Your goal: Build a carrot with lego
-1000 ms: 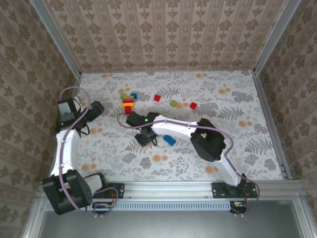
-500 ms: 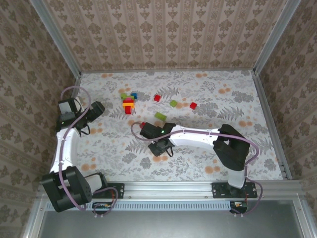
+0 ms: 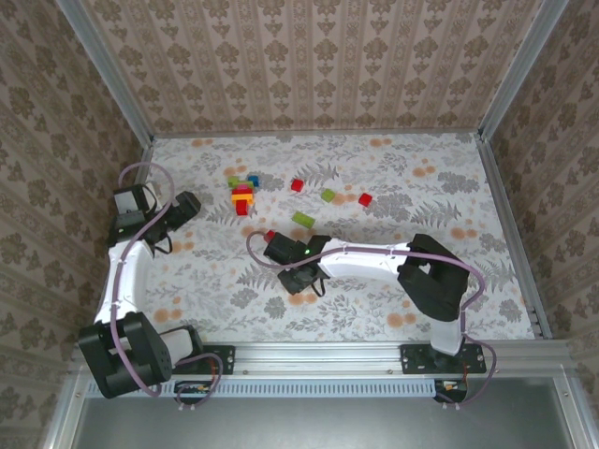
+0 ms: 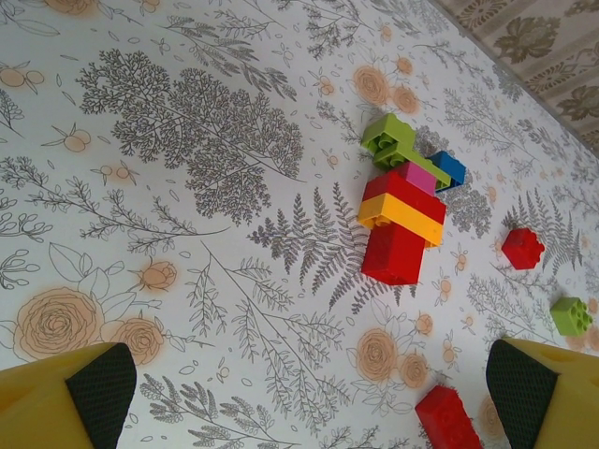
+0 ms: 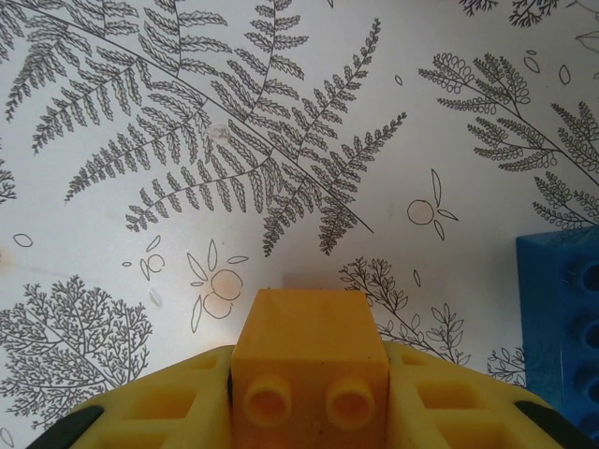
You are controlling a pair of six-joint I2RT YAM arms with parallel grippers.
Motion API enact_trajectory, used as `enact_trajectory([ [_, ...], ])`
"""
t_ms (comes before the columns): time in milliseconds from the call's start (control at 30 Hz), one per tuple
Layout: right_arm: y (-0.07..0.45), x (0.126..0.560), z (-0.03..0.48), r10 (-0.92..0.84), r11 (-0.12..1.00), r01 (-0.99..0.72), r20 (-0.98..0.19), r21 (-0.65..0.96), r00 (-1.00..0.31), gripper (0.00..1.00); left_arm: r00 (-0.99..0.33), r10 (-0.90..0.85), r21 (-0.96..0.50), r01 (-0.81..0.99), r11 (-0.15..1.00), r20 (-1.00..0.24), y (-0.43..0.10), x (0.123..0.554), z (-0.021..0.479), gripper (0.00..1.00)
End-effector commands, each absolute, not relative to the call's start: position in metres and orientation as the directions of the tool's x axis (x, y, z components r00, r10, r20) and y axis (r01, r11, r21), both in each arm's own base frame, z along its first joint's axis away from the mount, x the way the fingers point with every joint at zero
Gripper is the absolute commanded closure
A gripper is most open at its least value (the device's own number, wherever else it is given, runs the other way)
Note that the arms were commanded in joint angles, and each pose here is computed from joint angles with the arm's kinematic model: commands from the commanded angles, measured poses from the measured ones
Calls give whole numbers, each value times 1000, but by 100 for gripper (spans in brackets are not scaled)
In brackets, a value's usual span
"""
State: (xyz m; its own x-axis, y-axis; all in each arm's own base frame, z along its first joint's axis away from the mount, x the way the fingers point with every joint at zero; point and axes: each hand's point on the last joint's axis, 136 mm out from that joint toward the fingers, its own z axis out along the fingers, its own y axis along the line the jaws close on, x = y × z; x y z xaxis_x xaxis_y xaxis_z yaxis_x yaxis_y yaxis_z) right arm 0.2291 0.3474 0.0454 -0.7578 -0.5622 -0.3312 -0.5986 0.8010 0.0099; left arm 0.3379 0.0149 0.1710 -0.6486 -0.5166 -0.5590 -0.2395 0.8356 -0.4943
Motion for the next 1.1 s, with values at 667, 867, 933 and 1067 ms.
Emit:
enact_trajectory([
  [667,328,222,44,-589,797,-601,-297,-60,-752,38,-661,-481,-495,-187,849,-576,8,344,175,0],
  [867,316,226,90,-595,789,-606,-362,-97,-717,32,-663,-478,-498,-178,849,-577,5,344,175,0],
  [933,311,228,100,-603,784,-611,-369,-111,-707,31,-665,-477,-501,-174,848,-575,4,344,176,0],
  [1067,300,237,106,-615,778,-615,-362,-131,-701,31,-666,-472,-502,-167,849,-577,2,344,176,0],
])
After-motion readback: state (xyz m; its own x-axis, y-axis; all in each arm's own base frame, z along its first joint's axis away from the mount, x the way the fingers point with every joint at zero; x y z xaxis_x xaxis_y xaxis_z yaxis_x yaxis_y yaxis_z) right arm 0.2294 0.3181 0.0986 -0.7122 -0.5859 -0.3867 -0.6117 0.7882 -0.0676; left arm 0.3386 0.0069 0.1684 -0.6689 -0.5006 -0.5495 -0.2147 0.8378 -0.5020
